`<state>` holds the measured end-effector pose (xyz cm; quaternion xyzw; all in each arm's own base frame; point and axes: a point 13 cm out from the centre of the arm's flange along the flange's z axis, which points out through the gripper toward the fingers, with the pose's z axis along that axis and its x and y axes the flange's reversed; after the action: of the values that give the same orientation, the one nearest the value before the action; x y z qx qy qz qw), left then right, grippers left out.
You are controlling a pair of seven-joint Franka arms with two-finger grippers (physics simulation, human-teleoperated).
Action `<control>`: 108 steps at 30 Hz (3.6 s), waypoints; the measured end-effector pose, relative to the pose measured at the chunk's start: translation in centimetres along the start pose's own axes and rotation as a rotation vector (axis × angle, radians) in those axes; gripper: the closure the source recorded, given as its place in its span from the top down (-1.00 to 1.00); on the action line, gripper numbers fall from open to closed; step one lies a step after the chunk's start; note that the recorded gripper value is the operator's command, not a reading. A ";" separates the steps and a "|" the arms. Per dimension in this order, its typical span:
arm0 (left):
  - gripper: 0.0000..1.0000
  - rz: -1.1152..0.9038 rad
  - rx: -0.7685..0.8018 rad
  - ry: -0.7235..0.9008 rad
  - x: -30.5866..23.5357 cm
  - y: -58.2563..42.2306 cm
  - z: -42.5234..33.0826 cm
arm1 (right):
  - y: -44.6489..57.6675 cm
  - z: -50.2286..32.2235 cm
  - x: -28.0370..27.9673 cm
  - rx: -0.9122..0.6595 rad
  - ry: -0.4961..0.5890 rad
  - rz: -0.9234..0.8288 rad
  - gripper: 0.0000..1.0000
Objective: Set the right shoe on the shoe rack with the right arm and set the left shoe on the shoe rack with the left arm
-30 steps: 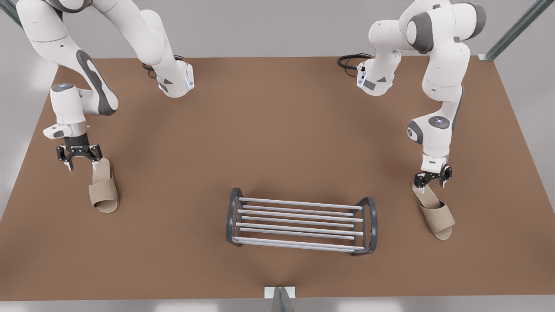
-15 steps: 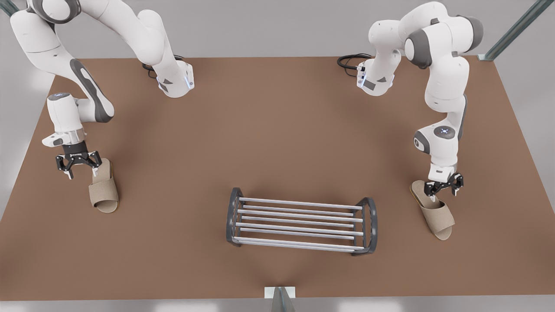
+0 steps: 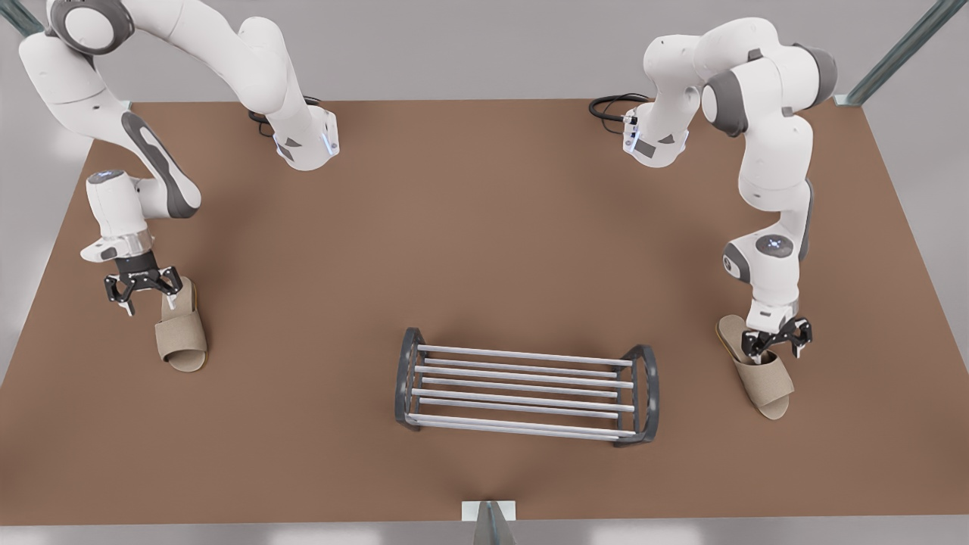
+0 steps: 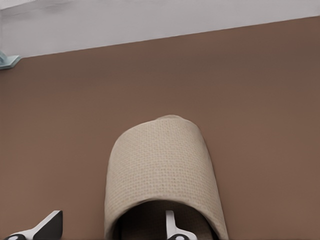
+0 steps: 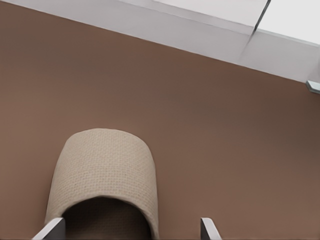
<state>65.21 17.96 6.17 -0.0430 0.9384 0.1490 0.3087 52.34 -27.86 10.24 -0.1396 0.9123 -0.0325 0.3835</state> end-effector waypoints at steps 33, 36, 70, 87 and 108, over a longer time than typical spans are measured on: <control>-0.57 -0.122 0.030 -0.008 -6.1 0.8 -4.5 | -0.8 2.6 3.4 -0.022 0.005 -0.088 1.00; -0.57 -0.132 0.076 0.001 -8.8 -0.4 -6.7 | -1.2 3.0 3.5 -0.018 0.001 -0.086 1.00; -0.57 0.293 0.261 -0.108 -29.5 -18.5 -28.7 | -1.2 3.2 0.9 -0.016 -0.028 -0.105 1.00; -0.57 0.392 0.262 -0.089 -27.6 -37.3 -30.4 | -0.8 4.8 -0.3 -0.025 -0.044 -0.076 1.00; -0.50 0.312 0.212 -0.016 -19.6 -41.8 -24.6 | 0.3 5.9 -0.2 -0.047 -0.043 -0.021 -0.57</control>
<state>74.32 -29.57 26.04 0.1367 0.9417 0.0958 0.2920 56.60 -27.27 6.13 -0.1590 0.9029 -0.0120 0.3992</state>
